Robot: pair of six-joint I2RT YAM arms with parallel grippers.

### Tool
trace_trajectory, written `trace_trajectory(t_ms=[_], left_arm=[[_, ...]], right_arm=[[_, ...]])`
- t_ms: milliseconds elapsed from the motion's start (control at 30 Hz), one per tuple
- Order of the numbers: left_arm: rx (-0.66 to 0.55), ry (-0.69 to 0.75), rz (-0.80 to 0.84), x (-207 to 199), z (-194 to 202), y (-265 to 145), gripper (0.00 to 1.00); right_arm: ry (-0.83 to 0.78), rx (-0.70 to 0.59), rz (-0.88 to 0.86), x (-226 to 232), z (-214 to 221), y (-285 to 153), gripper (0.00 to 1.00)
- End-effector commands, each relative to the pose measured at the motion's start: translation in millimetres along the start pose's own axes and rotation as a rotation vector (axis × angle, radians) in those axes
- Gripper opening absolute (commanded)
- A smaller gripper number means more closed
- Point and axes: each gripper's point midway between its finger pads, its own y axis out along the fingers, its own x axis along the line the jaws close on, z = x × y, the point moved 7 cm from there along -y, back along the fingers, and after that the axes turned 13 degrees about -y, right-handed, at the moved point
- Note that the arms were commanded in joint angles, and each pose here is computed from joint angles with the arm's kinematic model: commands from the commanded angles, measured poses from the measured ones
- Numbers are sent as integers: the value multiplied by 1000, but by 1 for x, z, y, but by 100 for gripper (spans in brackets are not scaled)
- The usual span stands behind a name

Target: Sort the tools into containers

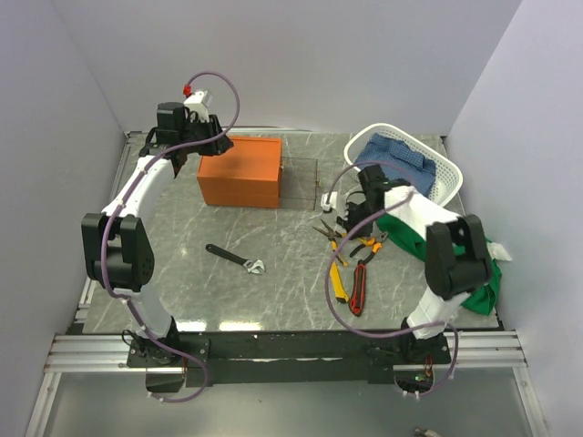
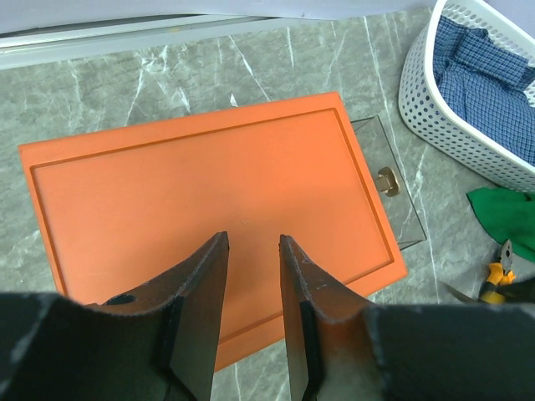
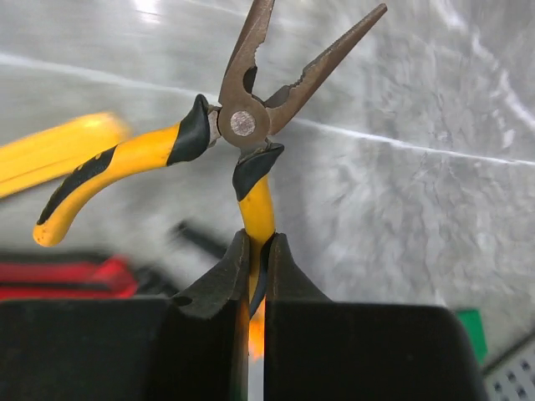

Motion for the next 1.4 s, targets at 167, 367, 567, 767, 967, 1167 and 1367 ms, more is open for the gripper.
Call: trace_trajectory(t_ms=[167, 367, 567, 767, 967, 1167, 1367], left_arm=[[-56, 39, 40, -16, -14, -12, 37], [-67, 57, 29, -16, -16, -16, 37], [-58, 54, 18, -14, -8, -20, 37], [-54, 63, 0, -12, -2, -25, 37], [-55, 71, -12, -12, -1, -28, 37], [-47, 61, -5, -11, 2, -27, 37], [-46, 56, -4, -10, 3, -26, 37]], right_arm=[[56, -447, 108, 0, -90, -103, 0], [304, -359, 426, -92, -118, -98, 0], [472, -280, 553, -147, -128, -91, 0], [493, -152, 618, -162, -132, -61, 0], [456, -77, 699, -167, -142, -41, 0], [471, -16, 787, -172, -153, -26, 0], [456, 26, 820, -174, -150, -15, 0]])
